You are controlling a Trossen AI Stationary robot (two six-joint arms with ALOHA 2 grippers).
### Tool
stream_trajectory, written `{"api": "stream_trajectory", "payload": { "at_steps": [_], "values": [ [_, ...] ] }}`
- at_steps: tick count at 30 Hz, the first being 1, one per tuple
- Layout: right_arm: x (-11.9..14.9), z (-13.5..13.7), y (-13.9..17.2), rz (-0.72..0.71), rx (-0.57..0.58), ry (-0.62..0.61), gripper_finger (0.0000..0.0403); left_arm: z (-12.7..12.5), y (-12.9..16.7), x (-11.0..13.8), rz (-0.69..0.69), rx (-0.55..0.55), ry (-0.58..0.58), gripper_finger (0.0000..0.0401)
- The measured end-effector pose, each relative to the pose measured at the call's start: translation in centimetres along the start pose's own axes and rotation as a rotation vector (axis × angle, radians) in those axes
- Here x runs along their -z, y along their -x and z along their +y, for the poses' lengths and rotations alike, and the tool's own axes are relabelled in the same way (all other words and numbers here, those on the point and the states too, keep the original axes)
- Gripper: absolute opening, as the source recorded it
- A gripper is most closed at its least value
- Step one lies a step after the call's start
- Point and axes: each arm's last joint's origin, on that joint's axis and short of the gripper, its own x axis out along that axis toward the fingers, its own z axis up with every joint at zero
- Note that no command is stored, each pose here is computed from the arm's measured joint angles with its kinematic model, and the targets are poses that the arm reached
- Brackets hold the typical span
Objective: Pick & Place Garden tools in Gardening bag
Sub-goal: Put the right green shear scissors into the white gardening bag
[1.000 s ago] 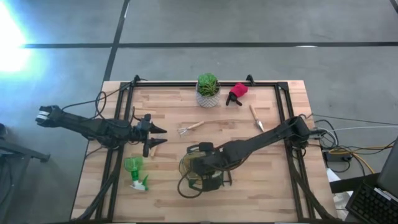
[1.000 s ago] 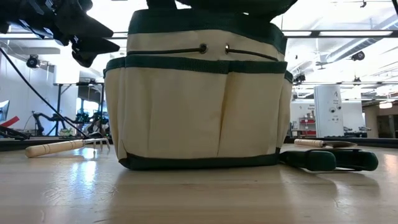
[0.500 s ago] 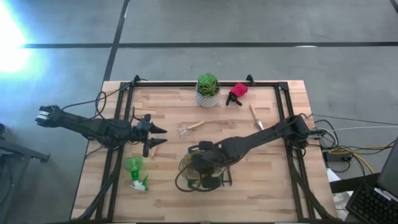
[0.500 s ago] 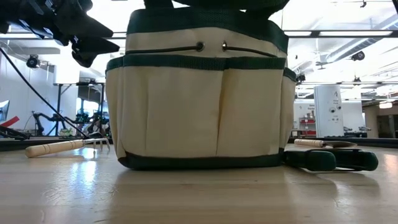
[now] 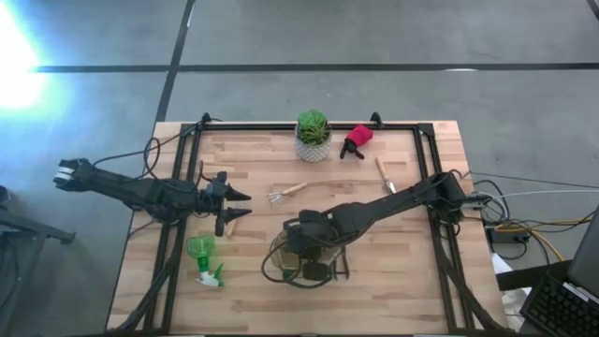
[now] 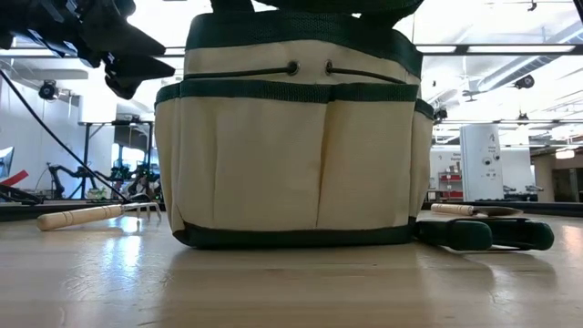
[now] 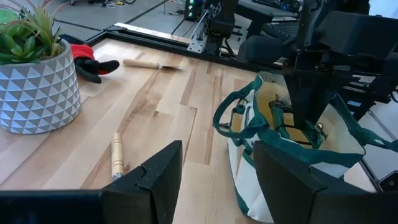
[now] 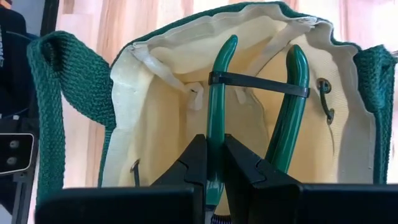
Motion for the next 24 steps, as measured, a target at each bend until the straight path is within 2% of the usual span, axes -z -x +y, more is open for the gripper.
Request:
{"api": "stream_trajectory", "payload": {
  "at_steps": [20,24],
  "values": [
    [0.2,-0.3,-0.3,0.008,0.005,-0.012,0.0017,0.0,0.0,-0.1,-0.006,0.001,0.002,0.0200],
    [0.6,-0.4,-1.9,0.047,0.015,-0.014,0.0017,0.0,0.0,0.0,-0.005,0.001,0.001,0.0200]
  ]
}}
